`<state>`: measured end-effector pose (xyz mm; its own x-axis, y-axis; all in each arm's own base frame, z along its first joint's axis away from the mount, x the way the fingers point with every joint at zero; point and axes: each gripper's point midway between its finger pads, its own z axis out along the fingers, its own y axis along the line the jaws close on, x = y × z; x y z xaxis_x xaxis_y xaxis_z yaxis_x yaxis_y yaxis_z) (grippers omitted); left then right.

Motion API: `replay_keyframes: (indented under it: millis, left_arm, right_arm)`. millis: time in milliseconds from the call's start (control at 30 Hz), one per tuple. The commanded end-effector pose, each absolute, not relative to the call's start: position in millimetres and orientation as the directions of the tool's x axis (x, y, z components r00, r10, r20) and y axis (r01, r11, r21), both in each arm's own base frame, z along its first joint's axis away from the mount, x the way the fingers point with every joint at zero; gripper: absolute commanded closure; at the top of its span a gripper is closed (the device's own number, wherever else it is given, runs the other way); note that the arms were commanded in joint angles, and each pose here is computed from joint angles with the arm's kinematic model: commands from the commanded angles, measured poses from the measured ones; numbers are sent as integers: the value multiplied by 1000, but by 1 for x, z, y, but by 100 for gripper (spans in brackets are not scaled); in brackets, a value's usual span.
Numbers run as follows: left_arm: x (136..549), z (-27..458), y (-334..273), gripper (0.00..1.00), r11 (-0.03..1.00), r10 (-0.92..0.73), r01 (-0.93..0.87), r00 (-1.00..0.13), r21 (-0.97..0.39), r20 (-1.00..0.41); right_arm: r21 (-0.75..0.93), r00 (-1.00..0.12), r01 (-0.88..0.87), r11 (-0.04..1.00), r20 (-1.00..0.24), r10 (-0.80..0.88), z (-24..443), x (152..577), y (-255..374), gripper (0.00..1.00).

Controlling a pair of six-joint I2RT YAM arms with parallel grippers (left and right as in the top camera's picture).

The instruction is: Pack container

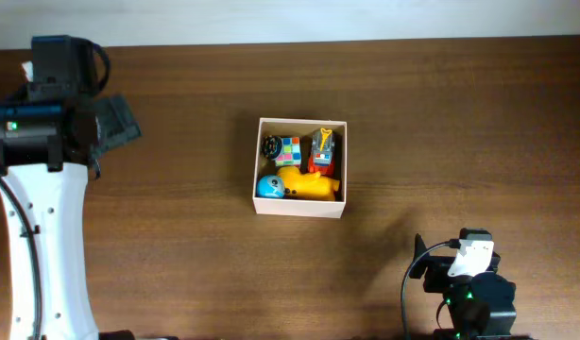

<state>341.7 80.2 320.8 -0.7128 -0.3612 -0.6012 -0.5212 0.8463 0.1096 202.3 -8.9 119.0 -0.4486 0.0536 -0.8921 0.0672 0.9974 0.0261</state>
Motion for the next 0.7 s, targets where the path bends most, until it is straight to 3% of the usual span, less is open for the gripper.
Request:
replay_keyframes:
  millis: [0,167,333,667]
  left_arm:
    - [333,354,89,1,829,-339,-554,-609,78,-717]
    - [327,370,82,1,850,-327,-524,-451,-51,-830]
    - [314,357,63,1,925,-211,-374,-371,-62,-904]
    - [256,241,33,1,966,-172,-250,-440,-63,-881]
  right_arm:
    - [21,-443,71,997,-895,50,118,202,-10,1]
    - [21,-443,71,997,-895,50,118,202,-10,1]
    - [21,-443,71,997,-895,50,118,202,-10,2]
    - [21,-443,71,997,-895,50,118,202,-10,1]
